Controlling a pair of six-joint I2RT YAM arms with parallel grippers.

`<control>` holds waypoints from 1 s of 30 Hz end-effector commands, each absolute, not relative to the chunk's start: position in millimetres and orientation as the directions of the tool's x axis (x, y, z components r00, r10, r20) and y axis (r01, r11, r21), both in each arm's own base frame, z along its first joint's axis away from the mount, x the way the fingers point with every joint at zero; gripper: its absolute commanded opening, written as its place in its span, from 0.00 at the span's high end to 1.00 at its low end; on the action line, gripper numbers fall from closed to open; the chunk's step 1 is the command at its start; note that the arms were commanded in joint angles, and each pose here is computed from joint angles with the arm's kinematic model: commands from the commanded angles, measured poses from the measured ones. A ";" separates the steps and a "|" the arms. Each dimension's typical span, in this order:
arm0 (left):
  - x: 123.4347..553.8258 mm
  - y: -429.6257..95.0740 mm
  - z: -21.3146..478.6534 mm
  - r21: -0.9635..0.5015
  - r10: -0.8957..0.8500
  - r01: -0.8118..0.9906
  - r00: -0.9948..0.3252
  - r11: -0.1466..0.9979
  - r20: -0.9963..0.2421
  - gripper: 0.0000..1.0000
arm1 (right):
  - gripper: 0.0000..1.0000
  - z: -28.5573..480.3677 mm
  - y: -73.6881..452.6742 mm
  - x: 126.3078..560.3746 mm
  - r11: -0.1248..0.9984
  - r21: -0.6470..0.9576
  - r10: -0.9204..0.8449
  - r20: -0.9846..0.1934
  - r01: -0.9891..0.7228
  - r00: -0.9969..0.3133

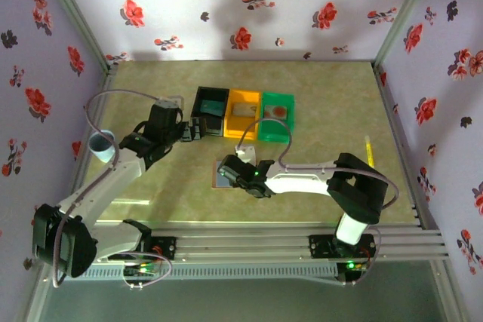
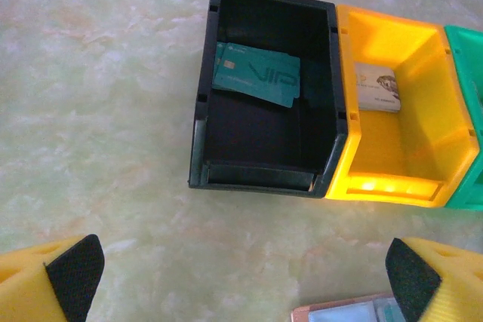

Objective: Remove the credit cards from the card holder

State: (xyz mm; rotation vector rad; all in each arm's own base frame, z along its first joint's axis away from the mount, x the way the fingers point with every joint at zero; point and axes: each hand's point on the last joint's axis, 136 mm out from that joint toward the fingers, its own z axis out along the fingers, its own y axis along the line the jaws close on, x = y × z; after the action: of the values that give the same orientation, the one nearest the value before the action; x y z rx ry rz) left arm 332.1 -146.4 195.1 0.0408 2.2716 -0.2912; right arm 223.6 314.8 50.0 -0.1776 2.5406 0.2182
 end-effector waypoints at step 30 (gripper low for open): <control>332.0 -156.1 204.0 -0.184 -0.023 0.180 -0.652 0.966 -0.758 0.00 | 0.47 25.7 290.5 223.0 0.992 0.052 -0.064 -0.562 -0.113 -0.824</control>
State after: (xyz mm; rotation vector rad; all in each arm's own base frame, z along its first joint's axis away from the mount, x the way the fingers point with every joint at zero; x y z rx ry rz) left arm 330.9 -150.3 194.8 0.0750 2.2739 -0.2979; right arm 220.4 299.4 31.6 -0.1676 2.5512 0.1529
